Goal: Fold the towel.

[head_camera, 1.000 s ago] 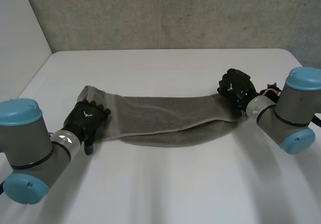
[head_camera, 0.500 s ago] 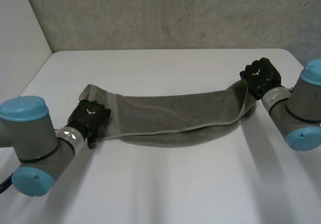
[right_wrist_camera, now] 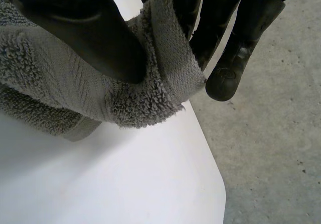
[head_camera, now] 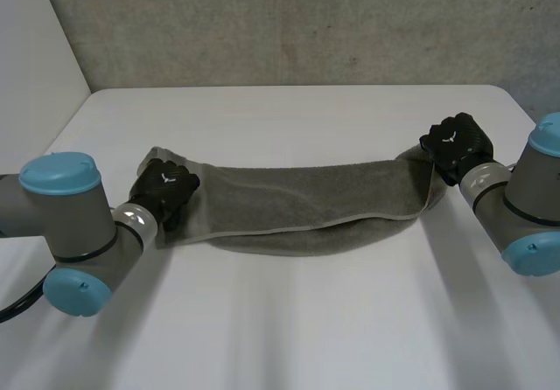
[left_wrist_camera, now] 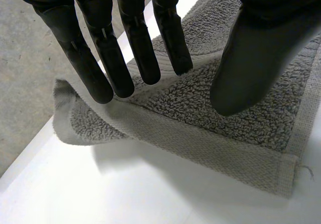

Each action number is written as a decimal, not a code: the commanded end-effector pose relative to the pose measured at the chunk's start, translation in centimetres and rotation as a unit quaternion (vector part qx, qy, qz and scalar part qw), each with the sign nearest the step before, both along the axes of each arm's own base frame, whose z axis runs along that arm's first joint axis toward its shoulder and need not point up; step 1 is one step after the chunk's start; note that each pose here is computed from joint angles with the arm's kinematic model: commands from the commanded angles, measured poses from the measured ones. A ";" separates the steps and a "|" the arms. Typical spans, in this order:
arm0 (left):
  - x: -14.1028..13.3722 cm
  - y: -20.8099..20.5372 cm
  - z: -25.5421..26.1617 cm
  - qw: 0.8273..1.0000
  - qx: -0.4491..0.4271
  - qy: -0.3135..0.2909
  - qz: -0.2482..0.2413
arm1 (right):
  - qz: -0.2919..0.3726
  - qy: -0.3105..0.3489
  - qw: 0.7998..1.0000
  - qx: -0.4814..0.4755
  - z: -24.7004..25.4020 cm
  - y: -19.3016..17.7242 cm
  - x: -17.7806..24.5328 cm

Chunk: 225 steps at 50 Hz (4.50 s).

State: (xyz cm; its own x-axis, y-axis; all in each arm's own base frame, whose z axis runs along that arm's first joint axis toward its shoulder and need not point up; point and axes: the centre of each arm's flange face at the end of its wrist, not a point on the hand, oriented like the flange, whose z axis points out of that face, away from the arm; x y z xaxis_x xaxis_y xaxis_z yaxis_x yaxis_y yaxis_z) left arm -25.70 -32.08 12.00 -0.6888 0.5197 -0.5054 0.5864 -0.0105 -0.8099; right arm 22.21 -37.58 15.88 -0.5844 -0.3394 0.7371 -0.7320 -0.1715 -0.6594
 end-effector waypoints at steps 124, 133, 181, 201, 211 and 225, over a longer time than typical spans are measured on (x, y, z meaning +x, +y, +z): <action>1.7 1.5 12.4 0.987 0.061 0.142 0.034 | -0.029 -0.061 0.988 0.136 11.9 5.0 -0.4; 0.1 -4.2 12.0 0.988 0.014 0.154 0.027 | -0.034 -0.073 0.996 0.043 11.1 -0.6 1.9; 2.2 2.4 2.4 1.000 -0.008 -0.010 -0.006 | -0.017 -0.079 0.987 0.138 0.6 7.1 1.8; -0.4 3.6 4.6 0.997 -0.025 0.073 -0.020 | -0.019 -0.074 0.986 0.151 -0.3 7.9 1.6; -2.2 4.1 4.7 0.995 -0.034 0.094 -0.033 | -0.018 -0.073 0.985 0.153 -0.5 8.0 1.6; -4.9 4.4 2.1 0.996 -0.020 0.075 -0.047 | -0.019 -0.072 0.985 0.153 -0.6 7.9 1.6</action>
